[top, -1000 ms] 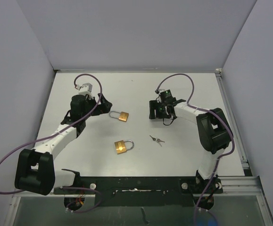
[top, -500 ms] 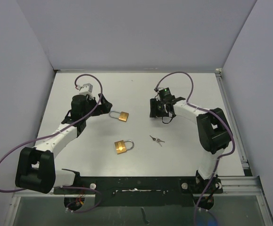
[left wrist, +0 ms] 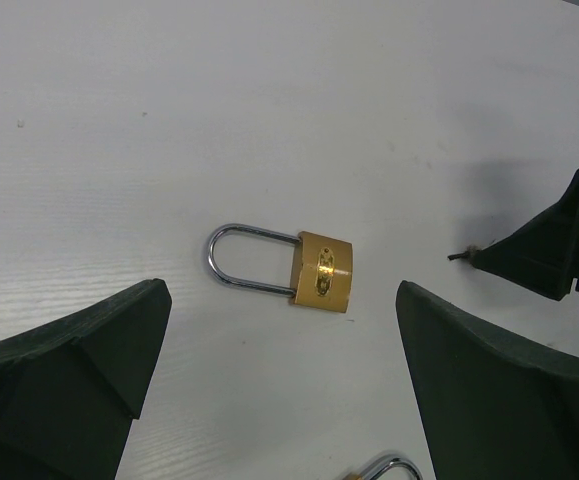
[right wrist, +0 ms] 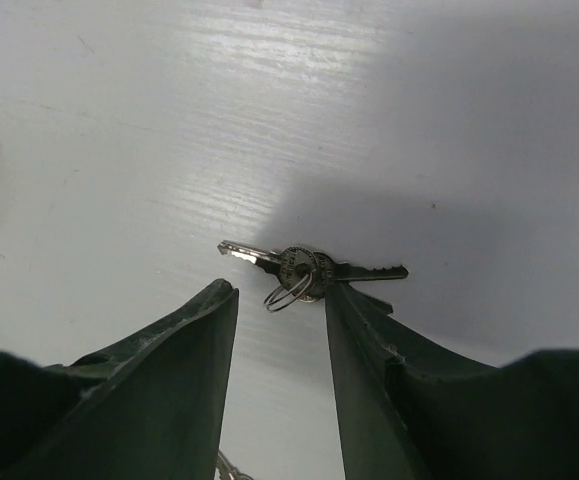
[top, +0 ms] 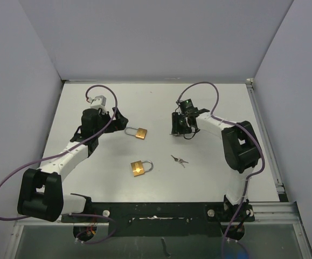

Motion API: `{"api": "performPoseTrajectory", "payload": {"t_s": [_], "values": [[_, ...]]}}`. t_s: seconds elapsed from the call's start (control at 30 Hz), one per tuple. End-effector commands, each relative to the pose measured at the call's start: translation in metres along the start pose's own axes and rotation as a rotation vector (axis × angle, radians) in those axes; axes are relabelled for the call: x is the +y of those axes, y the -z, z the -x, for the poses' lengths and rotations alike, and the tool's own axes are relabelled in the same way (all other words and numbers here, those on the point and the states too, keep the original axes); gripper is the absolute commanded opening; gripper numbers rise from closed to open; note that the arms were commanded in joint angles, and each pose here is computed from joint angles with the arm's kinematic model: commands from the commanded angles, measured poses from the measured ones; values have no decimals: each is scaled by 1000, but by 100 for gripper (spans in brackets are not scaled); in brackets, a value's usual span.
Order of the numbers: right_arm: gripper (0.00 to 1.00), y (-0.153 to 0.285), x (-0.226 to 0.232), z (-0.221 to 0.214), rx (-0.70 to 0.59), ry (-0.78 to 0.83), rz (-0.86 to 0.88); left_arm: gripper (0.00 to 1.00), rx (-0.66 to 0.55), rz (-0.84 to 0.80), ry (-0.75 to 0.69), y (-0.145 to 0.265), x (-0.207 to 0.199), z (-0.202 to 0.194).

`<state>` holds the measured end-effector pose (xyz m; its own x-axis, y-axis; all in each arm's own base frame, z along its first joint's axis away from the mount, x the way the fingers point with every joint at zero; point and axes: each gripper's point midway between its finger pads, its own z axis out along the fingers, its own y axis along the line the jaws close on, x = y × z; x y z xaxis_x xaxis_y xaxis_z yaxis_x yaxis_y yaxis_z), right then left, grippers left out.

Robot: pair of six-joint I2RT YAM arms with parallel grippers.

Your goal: Unlock with the key

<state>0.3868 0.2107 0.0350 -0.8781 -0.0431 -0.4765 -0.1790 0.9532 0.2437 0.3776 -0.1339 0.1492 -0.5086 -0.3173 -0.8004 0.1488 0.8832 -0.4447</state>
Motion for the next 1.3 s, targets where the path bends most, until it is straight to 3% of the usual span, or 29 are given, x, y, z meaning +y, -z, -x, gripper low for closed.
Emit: {"api": "performPoseTrajectory", "payload": {"t_s": [0.0,0.2,0.93,1.13,1.27], "values": [[42,6,6,12,-21,-8,-5,98,-89,-37,-32,2,-15,31],[40,3,4,9,-12,-10,-12,98,-87,-32,-34,1,-13,30],[6,0,-8,4,4,-3,-65,98,-82,-32,-29,-1,-10,29],[4,1,-13,6,-4,12,-83,98,-75,-40,-28,-3,-11,27],[17,1,-16,6,-2,21,-94,98,-75,-42,-26,-3,-11,27]]}}
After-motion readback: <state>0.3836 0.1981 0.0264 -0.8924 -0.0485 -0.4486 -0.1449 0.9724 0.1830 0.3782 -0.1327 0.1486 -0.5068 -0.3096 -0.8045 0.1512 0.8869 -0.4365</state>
